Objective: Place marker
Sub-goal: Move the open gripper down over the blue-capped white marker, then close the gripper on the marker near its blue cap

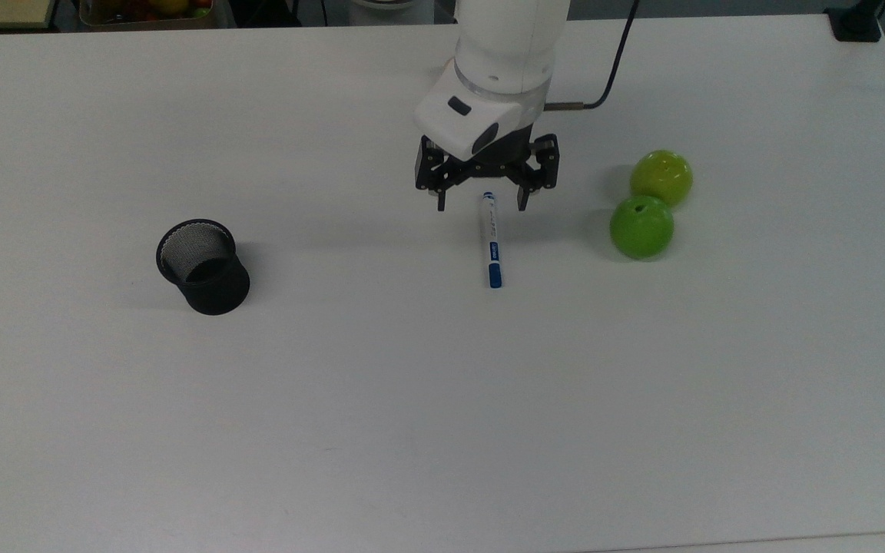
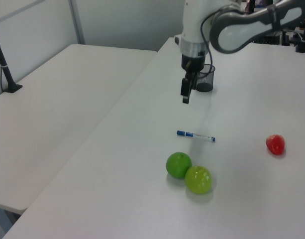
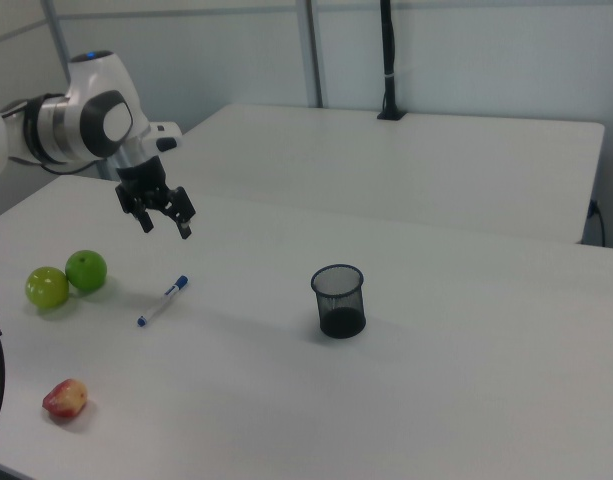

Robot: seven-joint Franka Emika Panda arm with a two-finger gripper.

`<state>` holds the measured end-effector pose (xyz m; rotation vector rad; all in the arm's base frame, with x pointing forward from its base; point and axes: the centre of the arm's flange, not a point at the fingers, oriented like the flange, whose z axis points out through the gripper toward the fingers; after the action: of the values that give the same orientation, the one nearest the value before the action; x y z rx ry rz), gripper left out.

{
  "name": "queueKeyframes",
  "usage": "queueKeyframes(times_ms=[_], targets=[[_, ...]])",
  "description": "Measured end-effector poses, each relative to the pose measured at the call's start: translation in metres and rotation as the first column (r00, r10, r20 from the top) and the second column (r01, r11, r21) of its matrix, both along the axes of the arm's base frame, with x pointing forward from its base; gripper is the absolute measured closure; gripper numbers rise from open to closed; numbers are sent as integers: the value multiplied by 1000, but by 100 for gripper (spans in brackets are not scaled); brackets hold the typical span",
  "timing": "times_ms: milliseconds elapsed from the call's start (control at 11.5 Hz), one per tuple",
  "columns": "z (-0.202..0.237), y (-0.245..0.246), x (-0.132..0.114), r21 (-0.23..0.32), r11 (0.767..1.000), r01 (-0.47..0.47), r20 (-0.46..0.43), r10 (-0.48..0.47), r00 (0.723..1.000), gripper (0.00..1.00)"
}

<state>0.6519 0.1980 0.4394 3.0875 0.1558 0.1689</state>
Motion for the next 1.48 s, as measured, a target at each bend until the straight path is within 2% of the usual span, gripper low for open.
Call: queueKeyframes(times_ms=[349,872,959,1133,1220,1307,1394,1482], targets=[[-56,14,10,-12,1000,0,-25,0,1000,0],[-106,29,8,-27,999,-19,-81,16,997,3],[-111,30,8,-29,999,-19,-88,17,996,8],[-119,31,10,-26,999,-20,-84,17,996,12],[-121,32,12,-20,1000,-21,-69,20,997,21],[-122,32,13,-17,1000,-21,-62,20,998,35],[-123,32,13,-16,1000,-21,-60,20,998,37],[-125,32,13,-16,1000,-21,-61,20,998,45]])
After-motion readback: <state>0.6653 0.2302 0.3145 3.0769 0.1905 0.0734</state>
